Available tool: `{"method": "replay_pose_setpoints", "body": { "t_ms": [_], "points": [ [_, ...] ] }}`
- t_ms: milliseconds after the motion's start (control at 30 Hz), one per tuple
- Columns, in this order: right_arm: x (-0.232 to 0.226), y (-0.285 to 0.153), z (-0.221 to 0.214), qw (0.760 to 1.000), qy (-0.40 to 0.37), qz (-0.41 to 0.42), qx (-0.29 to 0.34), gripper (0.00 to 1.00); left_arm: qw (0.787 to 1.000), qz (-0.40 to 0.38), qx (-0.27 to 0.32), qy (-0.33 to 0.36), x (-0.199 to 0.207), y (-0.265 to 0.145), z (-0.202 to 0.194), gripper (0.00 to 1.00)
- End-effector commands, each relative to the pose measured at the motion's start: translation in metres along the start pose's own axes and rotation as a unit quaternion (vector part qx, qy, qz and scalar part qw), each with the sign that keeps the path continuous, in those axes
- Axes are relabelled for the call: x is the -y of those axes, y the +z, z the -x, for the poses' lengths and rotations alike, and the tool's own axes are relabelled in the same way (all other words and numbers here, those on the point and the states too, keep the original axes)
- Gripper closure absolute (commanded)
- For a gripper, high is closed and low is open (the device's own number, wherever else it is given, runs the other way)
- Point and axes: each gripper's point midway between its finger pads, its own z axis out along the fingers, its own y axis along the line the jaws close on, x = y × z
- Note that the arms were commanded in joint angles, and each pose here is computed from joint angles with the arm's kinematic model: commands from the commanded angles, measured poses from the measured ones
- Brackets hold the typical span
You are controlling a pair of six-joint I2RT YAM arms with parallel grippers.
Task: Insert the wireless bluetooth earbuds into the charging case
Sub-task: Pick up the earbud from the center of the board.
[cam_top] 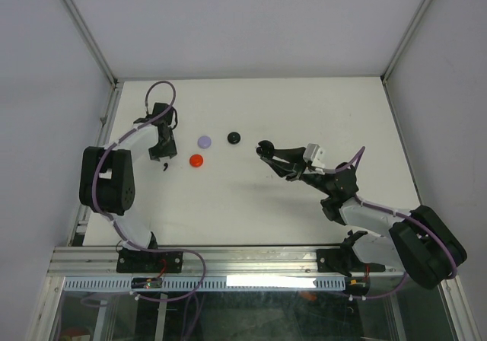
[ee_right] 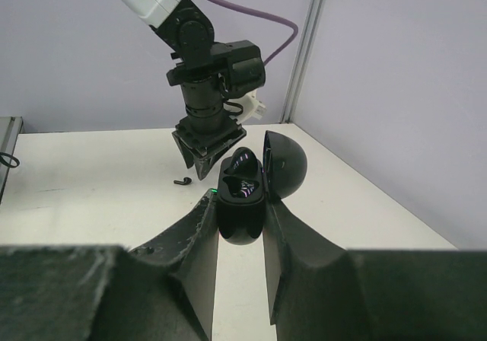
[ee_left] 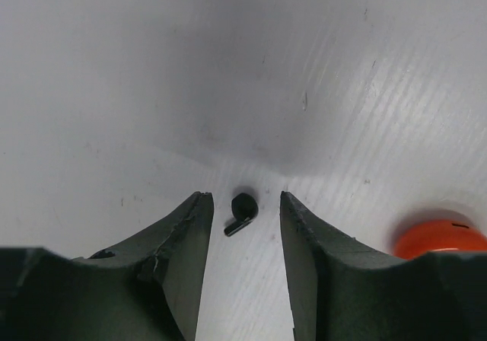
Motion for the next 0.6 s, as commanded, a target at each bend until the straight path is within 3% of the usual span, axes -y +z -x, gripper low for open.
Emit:
{"method": "replay_pose_setpoints", "body": {
  "t_ms": [0,333,567],
  "points": [
    [0.004,0.002,0.019,0.999,-0.022,-0.010,0.030,1.00,0.999,-0.011,-0.014,0.028,0.008,0.005,0.010,0.60],
    [0.004,0.003,0.020,0.999,-0.021,-0.011,0.031,1.00,0.997,0.009,-0.060,0.050,0.004,0.022,-0.010,0.66],
    [0.003,0.003,0.018,0.999,-0.020,-0.008,0.028,1.00,0.996,0.003,-0.074,0.051,0.003,0.013,-0.015,0.65]
  ]
}}
